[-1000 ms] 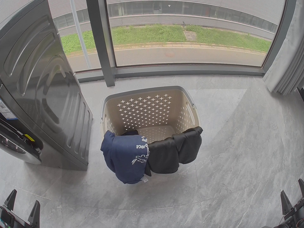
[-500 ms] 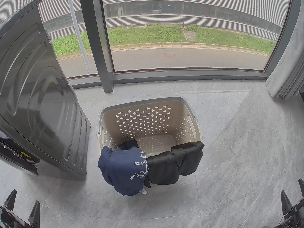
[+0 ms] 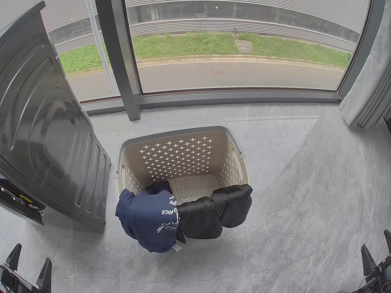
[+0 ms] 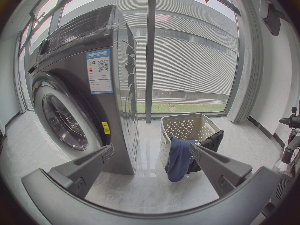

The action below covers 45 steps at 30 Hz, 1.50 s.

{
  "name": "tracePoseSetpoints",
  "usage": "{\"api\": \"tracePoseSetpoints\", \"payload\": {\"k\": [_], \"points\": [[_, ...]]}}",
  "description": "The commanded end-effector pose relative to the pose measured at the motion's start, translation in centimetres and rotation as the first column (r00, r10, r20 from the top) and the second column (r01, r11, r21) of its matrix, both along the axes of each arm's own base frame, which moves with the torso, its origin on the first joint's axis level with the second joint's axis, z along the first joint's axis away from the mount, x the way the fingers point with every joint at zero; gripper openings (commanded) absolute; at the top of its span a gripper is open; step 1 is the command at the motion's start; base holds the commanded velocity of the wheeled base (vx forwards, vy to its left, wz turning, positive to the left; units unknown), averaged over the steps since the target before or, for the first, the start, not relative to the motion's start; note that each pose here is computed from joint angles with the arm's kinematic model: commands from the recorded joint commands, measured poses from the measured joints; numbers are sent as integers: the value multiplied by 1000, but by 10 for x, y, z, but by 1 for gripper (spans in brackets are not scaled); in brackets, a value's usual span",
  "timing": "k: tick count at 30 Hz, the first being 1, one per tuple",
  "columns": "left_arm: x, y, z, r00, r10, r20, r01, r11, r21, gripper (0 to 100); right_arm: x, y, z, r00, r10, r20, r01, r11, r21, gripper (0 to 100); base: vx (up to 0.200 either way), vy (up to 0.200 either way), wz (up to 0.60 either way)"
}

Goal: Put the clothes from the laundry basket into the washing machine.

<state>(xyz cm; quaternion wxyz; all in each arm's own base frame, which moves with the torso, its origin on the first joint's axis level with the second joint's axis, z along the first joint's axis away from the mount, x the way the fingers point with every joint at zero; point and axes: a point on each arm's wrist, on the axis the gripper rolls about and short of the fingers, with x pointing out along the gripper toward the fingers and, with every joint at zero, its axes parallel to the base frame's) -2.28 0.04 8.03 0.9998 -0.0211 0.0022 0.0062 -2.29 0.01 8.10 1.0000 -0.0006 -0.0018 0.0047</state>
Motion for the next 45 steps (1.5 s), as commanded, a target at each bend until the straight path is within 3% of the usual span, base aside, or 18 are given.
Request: {"api": "tracePoseSetpoints", "payload": {"k": [1, 8, 17, 23, 45], "points": [[0, 0, -4, 1000, 0, -1, 0, 1000, -1, 100, 0, 0, -5, 1000, 1, 1, -1, 1000, 0, 100, 200, 0, 0], [0, 0, -4, 1000, 0, -3, 0, 1000, -1, 100, 0, 0, -5, 1000, 1, -1, -1, 1000, 0, 100, 200, 0, 0], [0, 0, -4, 1000, 0, -1, 0, 1000, -1, 100, 0, 0, -5, 1000, 1, -1, -1, 1000, 0, 100, 0, 0, 0], [0, 0, -4, 1000, 0, -3, 0, 1000, -1, 100, 0, 0, -5, 1000, 1, -1, -1, 1000, 0, 100, 200, 0, 0], [0, 0, -4, 1000, 0, -1, 0, 1000, -1, 100, 0, 0, -5, 1000, 1, -1, -1, 1000, 0, 100, 55, 0, 0]]}}
